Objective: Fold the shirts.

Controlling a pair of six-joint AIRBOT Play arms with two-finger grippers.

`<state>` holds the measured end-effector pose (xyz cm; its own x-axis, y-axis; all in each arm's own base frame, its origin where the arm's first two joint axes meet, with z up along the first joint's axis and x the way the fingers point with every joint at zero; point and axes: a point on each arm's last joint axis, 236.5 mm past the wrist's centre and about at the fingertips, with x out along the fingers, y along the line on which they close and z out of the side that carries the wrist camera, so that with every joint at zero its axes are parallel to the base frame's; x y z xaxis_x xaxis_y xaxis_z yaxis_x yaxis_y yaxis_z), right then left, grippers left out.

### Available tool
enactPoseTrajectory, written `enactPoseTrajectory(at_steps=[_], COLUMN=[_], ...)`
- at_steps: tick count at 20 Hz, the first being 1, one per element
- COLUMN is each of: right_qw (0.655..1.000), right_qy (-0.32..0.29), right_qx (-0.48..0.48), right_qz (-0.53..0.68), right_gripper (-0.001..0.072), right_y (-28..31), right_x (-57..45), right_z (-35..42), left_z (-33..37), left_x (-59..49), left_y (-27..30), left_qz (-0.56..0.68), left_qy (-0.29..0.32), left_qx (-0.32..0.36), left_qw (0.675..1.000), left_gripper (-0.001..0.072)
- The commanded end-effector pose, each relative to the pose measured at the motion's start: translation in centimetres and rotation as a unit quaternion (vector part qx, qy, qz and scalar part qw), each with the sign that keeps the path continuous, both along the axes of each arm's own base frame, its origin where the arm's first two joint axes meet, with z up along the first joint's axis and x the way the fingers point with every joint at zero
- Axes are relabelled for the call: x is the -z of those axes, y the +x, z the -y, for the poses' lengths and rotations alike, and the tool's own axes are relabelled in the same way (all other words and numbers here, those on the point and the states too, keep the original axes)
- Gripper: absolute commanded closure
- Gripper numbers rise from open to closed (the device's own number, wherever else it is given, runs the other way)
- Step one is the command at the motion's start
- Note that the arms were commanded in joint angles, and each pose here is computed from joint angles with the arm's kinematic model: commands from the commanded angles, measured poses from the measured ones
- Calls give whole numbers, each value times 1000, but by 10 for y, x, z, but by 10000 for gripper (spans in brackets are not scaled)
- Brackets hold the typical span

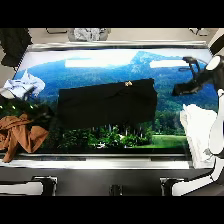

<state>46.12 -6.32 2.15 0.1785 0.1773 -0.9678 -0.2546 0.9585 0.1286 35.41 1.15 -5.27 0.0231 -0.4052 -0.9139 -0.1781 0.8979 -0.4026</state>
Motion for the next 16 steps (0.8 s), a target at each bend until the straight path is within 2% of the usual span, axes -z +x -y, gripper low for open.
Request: enactPoseTrajectory(at_steps=[1,2,4,9,11,12,13,14,16], right_qw=[993,993,994,994,992,990,989,988,988], right_qy=[53,56,55,62,77,80,84,90,94], right_qx=[-45,-47,-47,-44,-44,-46,-49,-51,-58], right_qz=[-99,-94,-82,-72,-91,-104,-112,-115,-110], right_gripper=[137,134,82,82,81,78,58,33,30], right_y=[-54,-51,-45,-38,-46,-52,-56,-58,-58], right_x=[16,17,17,23,38,50,61,71,91], right_z=[-14,-18,-21,-24,-32,-38,-47,-57,-76], left_z=[32,39,46,57,55,54,53,53,53], left_x=[31,35,38,45,48,49,49,49,47], left_y=[-39,-36,-26,-20,-16,-13,-12,-11,-11], left_qz=[-34,-26,-7,1,2,7,9,10,12], left_qy=[-31,-34,-31,-24,-21,-18,-17,-17,-16], left_qx=[6,2,0,7,-4,-7,-11,-11,-10], left_qw=[999,999,999,1000,1000,1000,1000,1000,1000], left_gripper=[95,101,103,128,357,416,567,673,675])
